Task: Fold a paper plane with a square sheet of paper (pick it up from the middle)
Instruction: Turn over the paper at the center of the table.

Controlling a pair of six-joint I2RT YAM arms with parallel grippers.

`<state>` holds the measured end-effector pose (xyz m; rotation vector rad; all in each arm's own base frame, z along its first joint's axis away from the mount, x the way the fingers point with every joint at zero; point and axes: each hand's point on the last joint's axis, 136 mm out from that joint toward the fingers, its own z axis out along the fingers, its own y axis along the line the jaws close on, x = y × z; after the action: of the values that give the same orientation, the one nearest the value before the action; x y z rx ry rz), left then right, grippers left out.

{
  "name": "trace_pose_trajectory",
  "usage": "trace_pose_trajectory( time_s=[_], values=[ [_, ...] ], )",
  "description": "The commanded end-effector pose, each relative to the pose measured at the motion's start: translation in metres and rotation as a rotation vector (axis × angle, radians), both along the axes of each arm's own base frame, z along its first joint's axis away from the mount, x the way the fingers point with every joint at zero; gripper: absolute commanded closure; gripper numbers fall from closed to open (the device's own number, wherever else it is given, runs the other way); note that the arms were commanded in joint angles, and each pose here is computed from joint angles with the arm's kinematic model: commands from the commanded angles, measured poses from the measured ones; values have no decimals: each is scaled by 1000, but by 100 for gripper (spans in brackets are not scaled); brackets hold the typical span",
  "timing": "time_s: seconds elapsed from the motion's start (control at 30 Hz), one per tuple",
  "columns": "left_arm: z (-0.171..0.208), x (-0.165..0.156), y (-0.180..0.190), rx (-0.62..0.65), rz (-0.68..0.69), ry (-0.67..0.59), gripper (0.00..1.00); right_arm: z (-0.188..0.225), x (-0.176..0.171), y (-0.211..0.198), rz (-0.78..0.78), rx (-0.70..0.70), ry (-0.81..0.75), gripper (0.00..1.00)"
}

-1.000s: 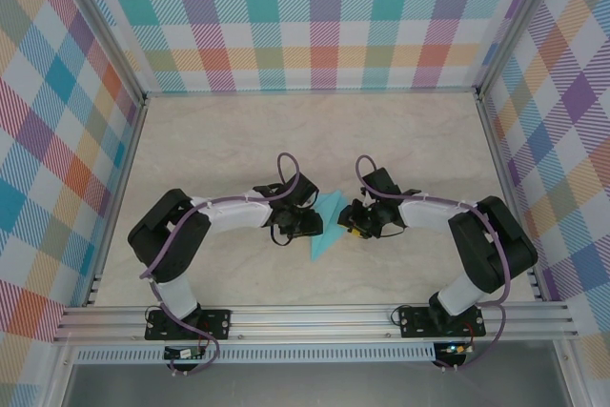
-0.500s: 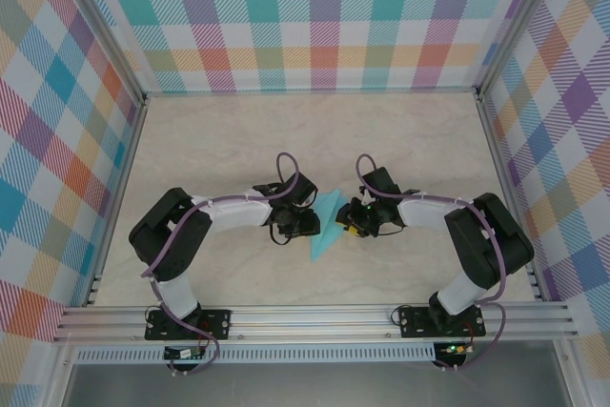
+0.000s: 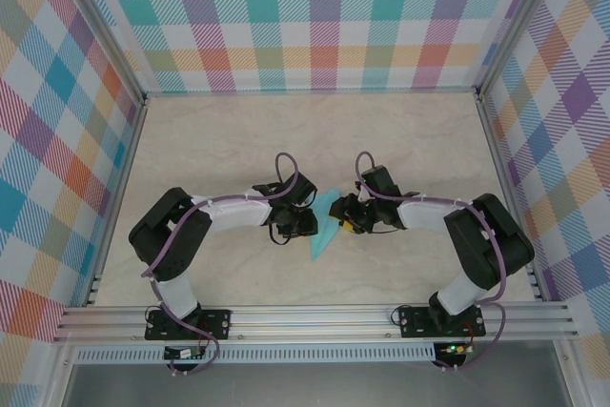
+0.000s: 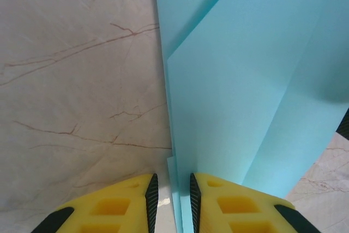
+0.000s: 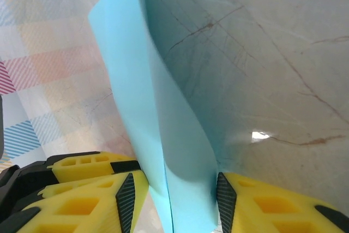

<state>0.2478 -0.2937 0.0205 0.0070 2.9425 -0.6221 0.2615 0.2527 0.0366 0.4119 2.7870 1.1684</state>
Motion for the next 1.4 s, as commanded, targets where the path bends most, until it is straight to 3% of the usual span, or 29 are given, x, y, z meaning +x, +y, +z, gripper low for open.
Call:
trace_pose_trajectory(
  time_s=[0.0,0.53,0.73,0.83,1.07,1.37],
  values=[
    [-4,2,4,-6,28,-5,75,8,-4,11,16,45,-23,53],
    [-5,1,14,-4,69,11,79,16,-1,25,-24,56,-59,51],
    [-1,6,9,-38,81,-13,79,21,3,29,-104,97,-35,51],
    [-1,6,8,-41,82,-10,79,20,-1,26,-127,55,-52,51],
    [1,6,11,-39,88,-14,81,13,-1,30,-49,16,-80,59],
    [0,5,12,-31,88,-14,82,14,7,40,28,-6,-121,61]
  ],
)
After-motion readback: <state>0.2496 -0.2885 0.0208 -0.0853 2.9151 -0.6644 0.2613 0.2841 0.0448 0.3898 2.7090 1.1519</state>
